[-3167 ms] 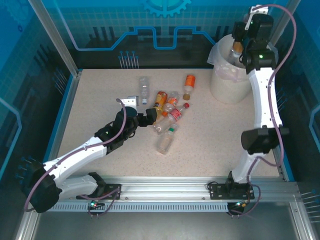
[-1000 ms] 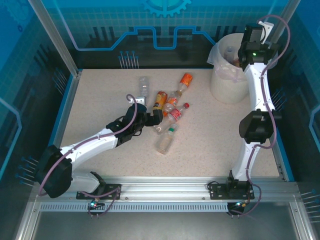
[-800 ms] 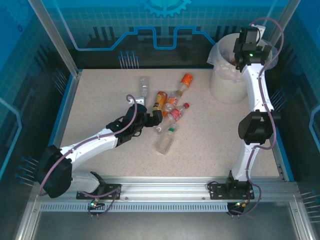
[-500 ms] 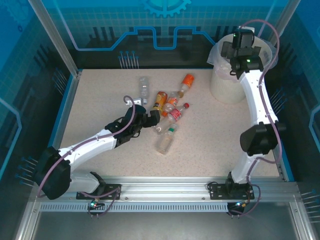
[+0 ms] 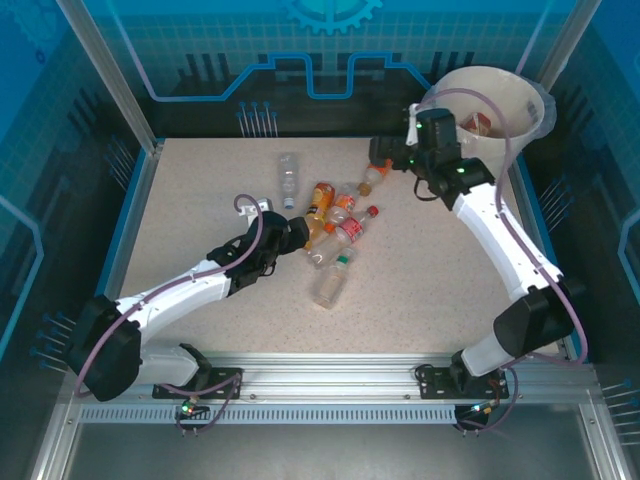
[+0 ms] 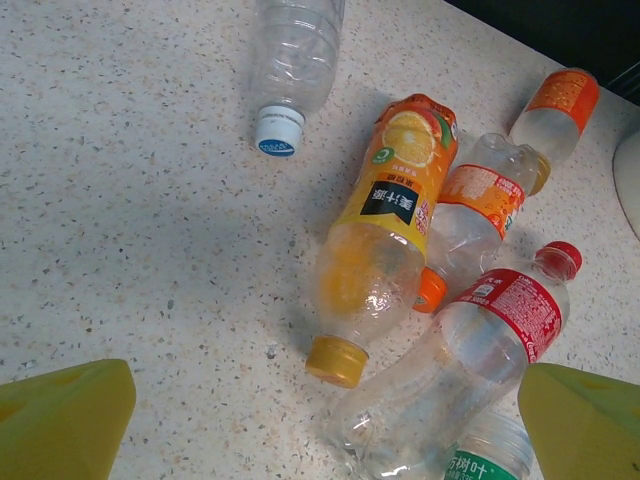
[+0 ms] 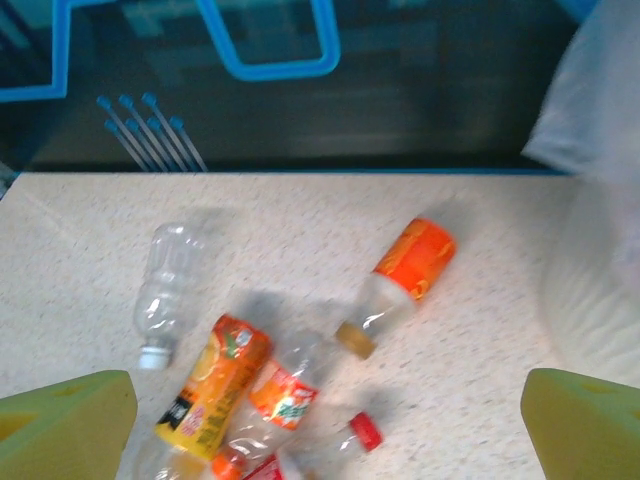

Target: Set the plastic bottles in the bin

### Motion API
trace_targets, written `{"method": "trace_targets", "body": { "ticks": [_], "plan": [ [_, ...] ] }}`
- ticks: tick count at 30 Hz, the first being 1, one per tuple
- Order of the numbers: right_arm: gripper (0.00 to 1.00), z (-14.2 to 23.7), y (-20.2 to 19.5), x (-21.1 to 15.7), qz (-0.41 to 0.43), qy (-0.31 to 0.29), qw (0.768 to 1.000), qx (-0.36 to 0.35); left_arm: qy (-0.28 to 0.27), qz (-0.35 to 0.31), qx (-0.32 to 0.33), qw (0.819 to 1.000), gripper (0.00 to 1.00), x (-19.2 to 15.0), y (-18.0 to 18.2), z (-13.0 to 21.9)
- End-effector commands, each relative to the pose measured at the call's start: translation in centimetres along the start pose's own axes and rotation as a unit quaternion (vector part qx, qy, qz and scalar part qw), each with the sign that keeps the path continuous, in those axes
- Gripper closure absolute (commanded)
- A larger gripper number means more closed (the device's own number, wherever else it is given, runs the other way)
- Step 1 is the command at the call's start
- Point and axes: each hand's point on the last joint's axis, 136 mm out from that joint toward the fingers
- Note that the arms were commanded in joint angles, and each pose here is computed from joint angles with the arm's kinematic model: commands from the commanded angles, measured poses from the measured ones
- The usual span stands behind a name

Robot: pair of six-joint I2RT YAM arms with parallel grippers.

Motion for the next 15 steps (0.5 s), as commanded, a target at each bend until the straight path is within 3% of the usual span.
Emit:
{"method": "trace_targets", "body": {
  "ticks": [1,15],
  "plan": [
    [0.0,-3.4,0.7,-2.0,-0.053,0.029,0.998,-0.02,-0.022,0.014,0.002,1.0,0.01,1.2,0.3,0.8],
    [0.0,-17.3,-2.6,-8.4,-0.149,0.118,0.97,-0.151,-0.026,-0.007,0.03,0.999,0.01,1.2,2.3,1.3]
  ]
}}
Point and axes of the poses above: each hand's point on the last joint's axis, 136 mm out from that joint toward the fingers, its own z axis back along the fingers, its own y axis along the line the jaws close on, x = y × z, and after that the axes turned 15 degrees about z, right-handed
